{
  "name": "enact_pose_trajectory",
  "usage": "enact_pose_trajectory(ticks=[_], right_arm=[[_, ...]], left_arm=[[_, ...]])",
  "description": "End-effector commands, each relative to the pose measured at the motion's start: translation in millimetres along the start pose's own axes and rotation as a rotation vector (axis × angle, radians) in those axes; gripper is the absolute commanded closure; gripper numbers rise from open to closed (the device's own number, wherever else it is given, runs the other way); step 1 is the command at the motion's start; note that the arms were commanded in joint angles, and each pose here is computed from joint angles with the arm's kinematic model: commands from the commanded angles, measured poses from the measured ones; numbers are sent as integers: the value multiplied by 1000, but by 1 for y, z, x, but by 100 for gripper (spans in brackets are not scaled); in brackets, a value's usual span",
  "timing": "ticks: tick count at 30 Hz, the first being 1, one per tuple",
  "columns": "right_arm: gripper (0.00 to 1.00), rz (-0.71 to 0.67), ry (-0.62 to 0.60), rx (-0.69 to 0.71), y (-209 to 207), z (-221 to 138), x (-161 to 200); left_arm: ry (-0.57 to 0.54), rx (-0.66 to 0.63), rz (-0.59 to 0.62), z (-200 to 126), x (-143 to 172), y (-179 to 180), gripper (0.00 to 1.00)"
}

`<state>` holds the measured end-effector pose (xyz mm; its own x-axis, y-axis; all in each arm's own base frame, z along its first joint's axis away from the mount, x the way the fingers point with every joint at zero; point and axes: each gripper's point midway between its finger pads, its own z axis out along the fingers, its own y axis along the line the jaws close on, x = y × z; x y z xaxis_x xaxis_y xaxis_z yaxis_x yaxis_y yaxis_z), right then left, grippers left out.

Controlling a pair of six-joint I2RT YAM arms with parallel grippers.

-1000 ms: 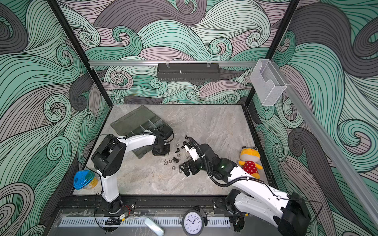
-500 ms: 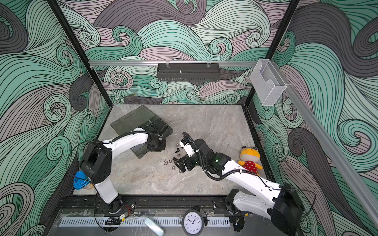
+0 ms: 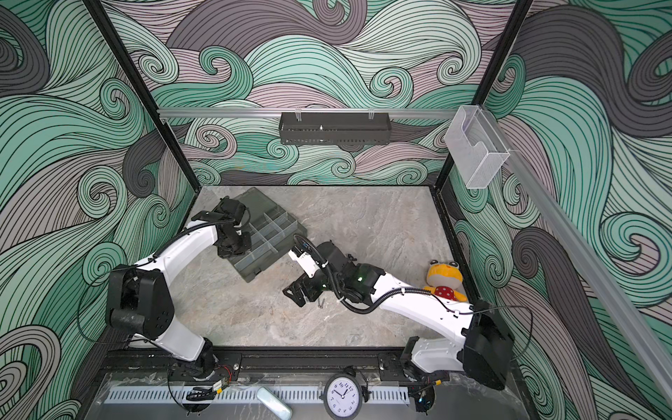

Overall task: Sort the screws and nuts into containers
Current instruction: Place the nut into the container.

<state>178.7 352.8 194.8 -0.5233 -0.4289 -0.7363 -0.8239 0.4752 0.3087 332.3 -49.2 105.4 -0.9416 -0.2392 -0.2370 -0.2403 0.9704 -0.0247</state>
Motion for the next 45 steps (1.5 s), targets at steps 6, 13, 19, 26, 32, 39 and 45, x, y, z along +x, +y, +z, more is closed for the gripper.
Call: enact_pose_trajectory(ticks=[6, 13, 19, 26, 32, 39, 45], right_arm=[[1, -57, -9, -34, 28, 14, -10], [1, -57, -10, 9, 19, 7, -2], [1, -81, -28, 32, 16, -1, 0], [1, -73, -22, 50, 13, -6, 1], [1, 9, -41, 82, -5, -18, 9], [1, 161, -68, 163, -48, -41, 25], [1, 310, -21, 253, -92, -51, 51]], left_arm=[[65, -46, -55, 26, -4, 23, 100], [93, -81, -70, 40, -3, 32, 100], [94, -118, -67, 40, -3, 40, 100], [76, -121, -67, 34, -4, 41, 90], [55, -104, -70, 29, -7, 39, 75], [-60, -12, -15, -3, -12, 14, 74], [-217, 233, 212, -51, 6, -87, 71]])
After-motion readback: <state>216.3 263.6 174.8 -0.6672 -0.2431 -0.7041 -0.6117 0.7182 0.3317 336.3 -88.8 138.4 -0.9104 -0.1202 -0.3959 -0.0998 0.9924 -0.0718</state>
